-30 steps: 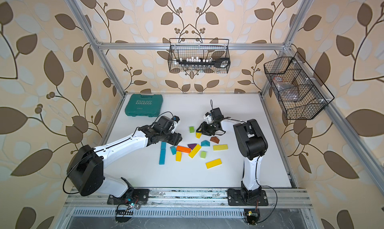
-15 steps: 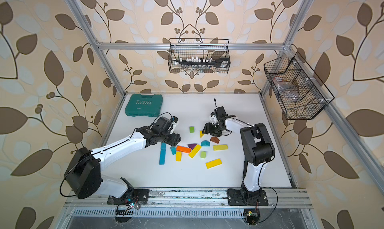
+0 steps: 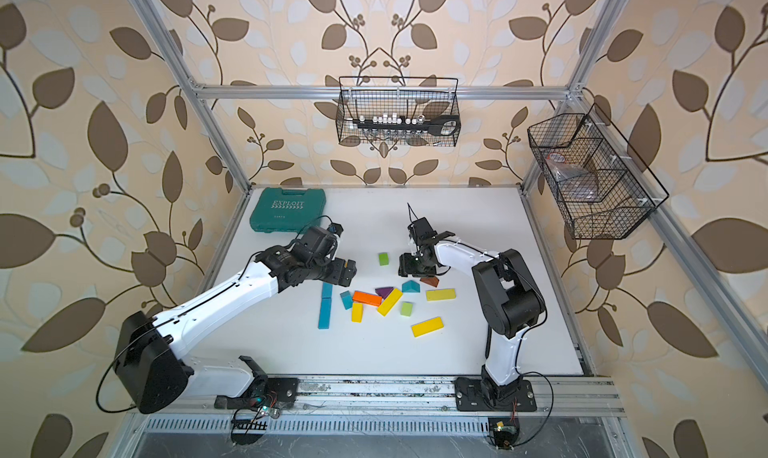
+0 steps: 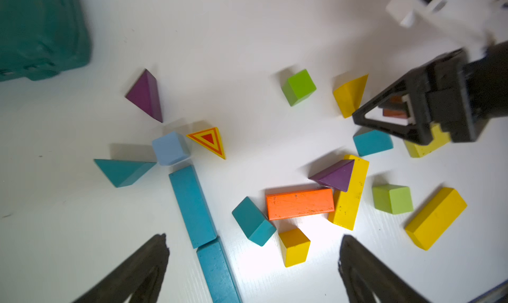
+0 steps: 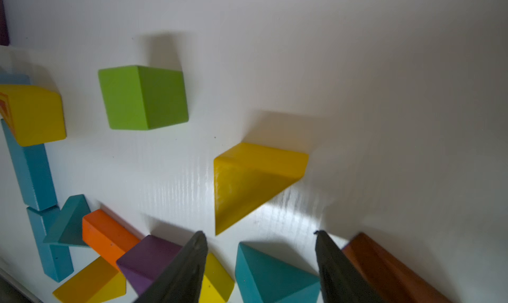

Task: Assemble a small pinwheel with building blocks
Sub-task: Assemble the building block at the center of the board.

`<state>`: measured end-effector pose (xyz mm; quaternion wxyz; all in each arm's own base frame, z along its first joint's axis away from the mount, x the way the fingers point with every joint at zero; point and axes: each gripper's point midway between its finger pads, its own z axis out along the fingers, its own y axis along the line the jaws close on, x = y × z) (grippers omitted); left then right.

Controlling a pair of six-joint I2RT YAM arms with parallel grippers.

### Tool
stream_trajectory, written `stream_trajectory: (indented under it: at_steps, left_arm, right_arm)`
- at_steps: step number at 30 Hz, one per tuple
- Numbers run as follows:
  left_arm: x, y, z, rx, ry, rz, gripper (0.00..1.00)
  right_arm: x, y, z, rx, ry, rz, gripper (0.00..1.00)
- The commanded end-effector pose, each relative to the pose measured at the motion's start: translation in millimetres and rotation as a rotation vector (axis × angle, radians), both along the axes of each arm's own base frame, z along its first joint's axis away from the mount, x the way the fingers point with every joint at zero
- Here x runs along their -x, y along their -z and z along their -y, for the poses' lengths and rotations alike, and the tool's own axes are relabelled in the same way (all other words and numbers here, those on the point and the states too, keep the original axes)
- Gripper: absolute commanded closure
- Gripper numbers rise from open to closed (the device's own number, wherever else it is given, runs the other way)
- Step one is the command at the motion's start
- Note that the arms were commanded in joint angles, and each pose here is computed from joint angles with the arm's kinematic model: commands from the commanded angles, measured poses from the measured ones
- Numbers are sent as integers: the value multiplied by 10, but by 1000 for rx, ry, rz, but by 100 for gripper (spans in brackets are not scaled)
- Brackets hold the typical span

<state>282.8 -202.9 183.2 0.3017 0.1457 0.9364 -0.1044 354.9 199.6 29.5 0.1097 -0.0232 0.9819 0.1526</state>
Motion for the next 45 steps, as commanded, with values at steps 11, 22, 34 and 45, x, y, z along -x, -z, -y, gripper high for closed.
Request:
stream_trajectory:
  at_steps: [11,22,34,45]
  left_arm:
    - [256,-1017,-835,-74,-193,179,1]
    - [364,-1065,-1065,-137,-190,262,1]
    - [375,-962,-1073,-160,-165,268,1]
    - [367,-914,-1057,-166,-155,263,1]
  right_arm:
    - [-234,143,-99,76,-106,-6,65]
    - [-334,91,-87,-9,-349,-14,81]
    - [-619,46,-21,66,-264,-17,78]
    - [-870,140,31,159,-161,-38,54]
